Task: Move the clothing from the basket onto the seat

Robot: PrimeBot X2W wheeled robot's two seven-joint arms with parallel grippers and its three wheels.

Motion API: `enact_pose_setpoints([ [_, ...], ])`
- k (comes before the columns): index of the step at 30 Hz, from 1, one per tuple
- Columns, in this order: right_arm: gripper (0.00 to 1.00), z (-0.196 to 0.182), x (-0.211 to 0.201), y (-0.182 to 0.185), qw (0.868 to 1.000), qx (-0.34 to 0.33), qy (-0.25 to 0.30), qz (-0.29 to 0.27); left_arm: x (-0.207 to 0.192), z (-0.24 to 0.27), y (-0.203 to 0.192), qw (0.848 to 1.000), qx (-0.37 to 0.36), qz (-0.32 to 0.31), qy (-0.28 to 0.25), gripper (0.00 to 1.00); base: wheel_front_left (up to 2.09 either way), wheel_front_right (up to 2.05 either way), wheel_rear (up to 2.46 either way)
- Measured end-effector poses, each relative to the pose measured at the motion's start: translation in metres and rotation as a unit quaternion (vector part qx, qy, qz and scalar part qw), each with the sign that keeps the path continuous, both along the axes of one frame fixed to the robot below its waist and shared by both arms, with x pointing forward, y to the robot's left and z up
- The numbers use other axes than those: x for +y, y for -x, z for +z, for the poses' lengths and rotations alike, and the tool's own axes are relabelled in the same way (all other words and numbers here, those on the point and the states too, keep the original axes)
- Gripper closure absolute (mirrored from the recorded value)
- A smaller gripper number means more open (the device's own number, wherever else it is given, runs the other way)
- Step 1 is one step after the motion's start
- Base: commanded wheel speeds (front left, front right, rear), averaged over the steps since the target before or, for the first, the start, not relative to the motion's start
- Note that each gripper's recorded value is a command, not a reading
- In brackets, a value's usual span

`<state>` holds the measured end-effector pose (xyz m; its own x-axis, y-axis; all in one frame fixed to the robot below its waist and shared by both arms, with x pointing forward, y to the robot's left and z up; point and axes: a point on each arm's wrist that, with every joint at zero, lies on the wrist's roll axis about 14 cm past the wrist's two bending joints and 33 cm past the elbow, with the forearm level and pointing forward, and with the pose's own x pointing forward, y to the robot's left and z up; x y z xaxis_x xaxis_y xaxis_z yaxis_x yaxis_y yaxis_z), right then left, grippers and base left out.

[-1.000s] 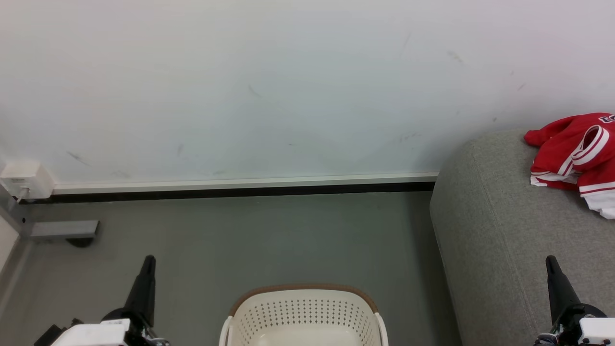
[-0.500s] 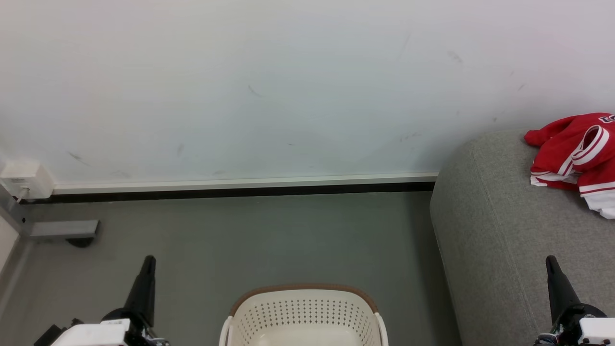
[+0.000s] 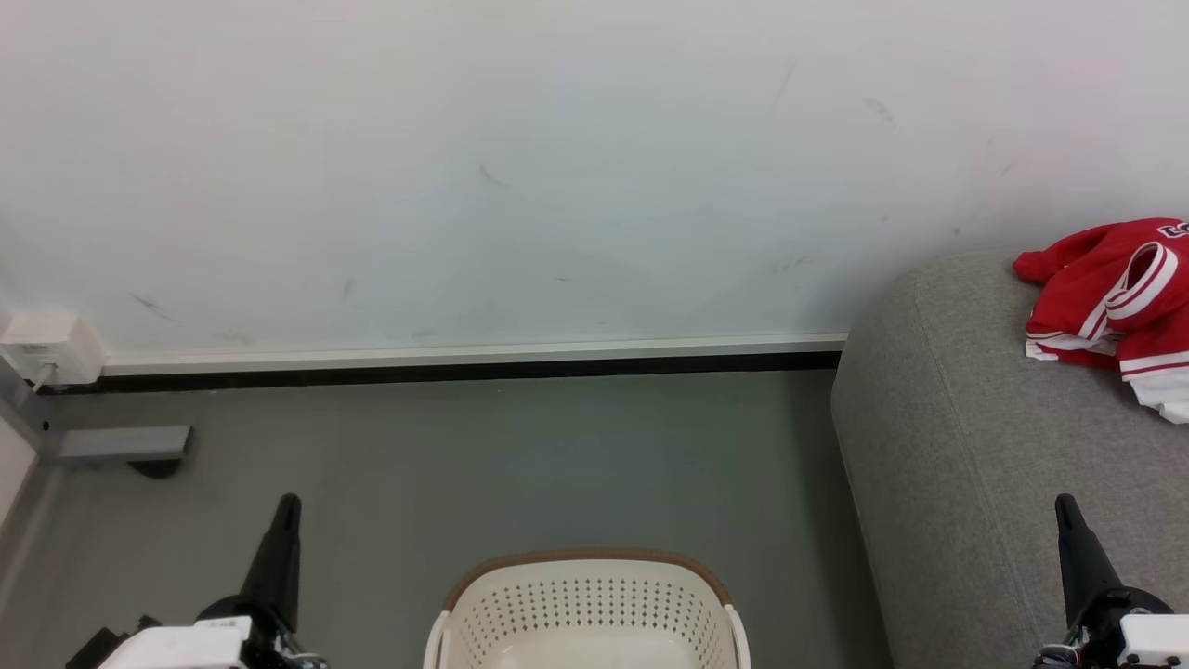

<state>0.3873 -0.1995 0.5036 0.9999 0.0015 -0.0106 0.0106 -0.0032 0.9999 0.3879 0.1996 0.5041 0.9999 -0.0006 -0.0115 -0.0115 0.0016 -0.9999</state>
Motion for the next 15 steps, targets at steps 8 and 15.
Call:
enact_pose_setpoints([
  [8, 1.00, 0.0000, 0.0000, 0.0000, 1.000, 0.000, 0.000, 0.000, 0.0000, 0.0000, 0.0000, 1.000, 0.000, 0.000, 0.000, 1.00, 0.00, 0.00, 0.00],
  [15, 1.00, 0.0000, 0.0000, 0.0000, 1.000, 0.000, 0.000, 0.000, 0.0000, 0.0001, 0.0000, 1.000, 0.000, 0.000, 0.000, 1.00, 0.00, 0.00, 0.00],
])
